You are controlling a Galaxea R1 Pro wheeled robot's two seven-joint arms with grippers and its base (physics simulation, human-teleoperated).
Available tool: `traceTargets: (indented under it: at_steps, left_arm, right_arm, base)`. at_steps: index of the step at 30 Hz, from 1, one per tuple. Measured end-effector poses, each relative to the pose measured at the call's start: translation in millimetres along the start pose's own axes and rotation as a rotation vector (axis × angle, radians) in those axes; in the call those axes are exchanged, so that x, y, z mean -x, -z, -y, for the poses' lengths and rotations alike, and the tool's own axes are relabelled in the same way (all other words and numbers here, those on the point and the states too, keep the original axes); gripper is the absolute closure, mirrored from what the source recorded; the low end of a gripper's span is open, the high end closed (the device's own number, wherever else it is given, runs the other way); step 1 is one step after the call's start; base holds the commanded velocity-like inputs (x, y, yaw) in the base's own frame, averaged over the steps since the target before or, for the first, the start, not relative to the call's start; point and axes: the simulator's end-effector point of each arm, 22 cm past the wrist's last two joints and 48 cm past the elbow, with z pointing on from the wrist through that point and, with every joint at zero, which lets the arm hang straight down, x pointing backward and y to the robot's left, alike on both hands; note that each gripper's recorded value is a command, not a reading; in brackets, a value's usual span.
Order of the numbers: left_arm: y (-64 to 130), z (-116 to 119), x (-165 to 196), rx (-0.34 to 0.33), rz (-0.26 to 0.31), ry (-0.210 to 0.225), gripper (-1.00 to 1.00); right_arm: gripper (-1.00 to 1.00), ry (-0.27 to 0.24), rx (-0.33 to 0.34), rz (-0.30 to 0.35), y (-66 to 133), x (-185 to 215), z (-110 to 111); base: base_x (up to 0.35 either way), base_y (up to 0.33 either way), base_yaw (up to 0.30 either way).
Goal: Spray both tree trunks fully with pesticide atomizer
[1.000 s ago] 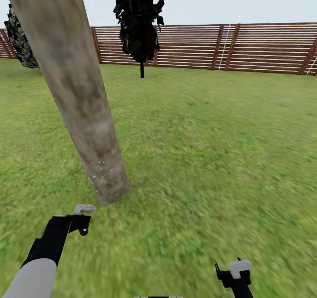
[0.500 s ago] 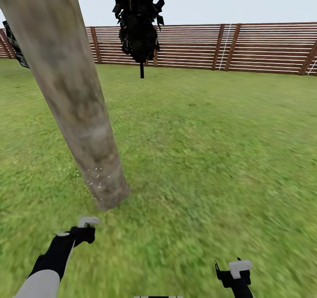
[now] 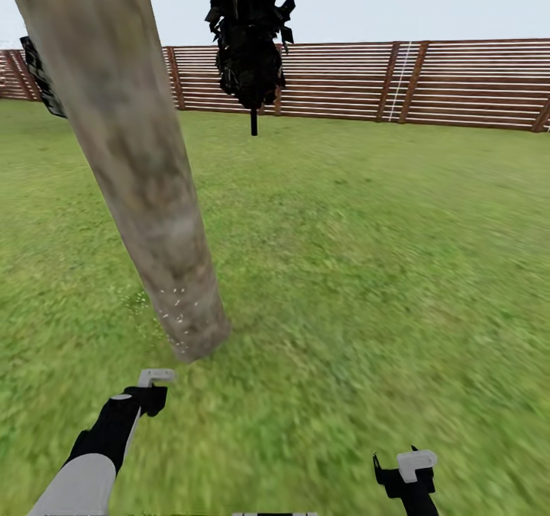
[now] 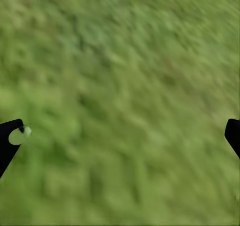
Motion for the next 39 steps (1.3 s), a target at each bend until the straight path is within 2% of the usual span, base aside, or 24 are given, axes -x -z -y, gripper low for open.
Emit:
traceTargets:
  at_steps: [7, 11, 14, 26, 32, 36, 39]
  left_arm:
    - [1.3, -1, 9, -0.002, 0.019, -0.002, 1.00]
    - [3.0, 28, 48, -0.040, 0.069, 0.015, 1.00]
    - [3.4, 36, 53, -0.048, 0.082, 0.012, 1.00]
    - [3.3, 26, 51, -0.028, 0.079, 0.023, 1.00]
    - [3.0, 14, 49, -0.011, 0.074, 0.024, 1.00]
    - [2.7, -10, 41, 0.020, 0.068, 0.081, 1.00]
    - [2.9, -18, 40, 0.042, 0.068, 0.098, 1.00]
  right_arm:
    - [-1.00, 0.000, 0.000, 0.000, 0.0, 0, 0]
    - [-1.00, -0.002, -0.002, 0.000, 0.0, 0, 1]
    - [-1.00, -0.001, -0.001, 0.000, 0.0, 0, 0]
    - [-1.00, -0.001, -0.001, 0.000, 0.0, 0, 0]
    - [-1.00, -0.001, -0.001, 0.000, 0.0, 0, 0]
    - [-1.00, -0.001, -0.001, 0.000, 0.0, 0, 0]
    - [-1.00, -0.001, -0.001, 0.000, 0.0, 0, 0]
  base:
    - [0.013, -0.014, 0.023]
    - [0.136, -0.198, 0.000]
    - [0.118, -0.250, 0.000]
    - [0.010, -0.274, 0.009]
    - [0.009, -0.276, 0.253]
    - [0.083, -0.276, 0.257]
    - [0.113, -0.276, 0.044]
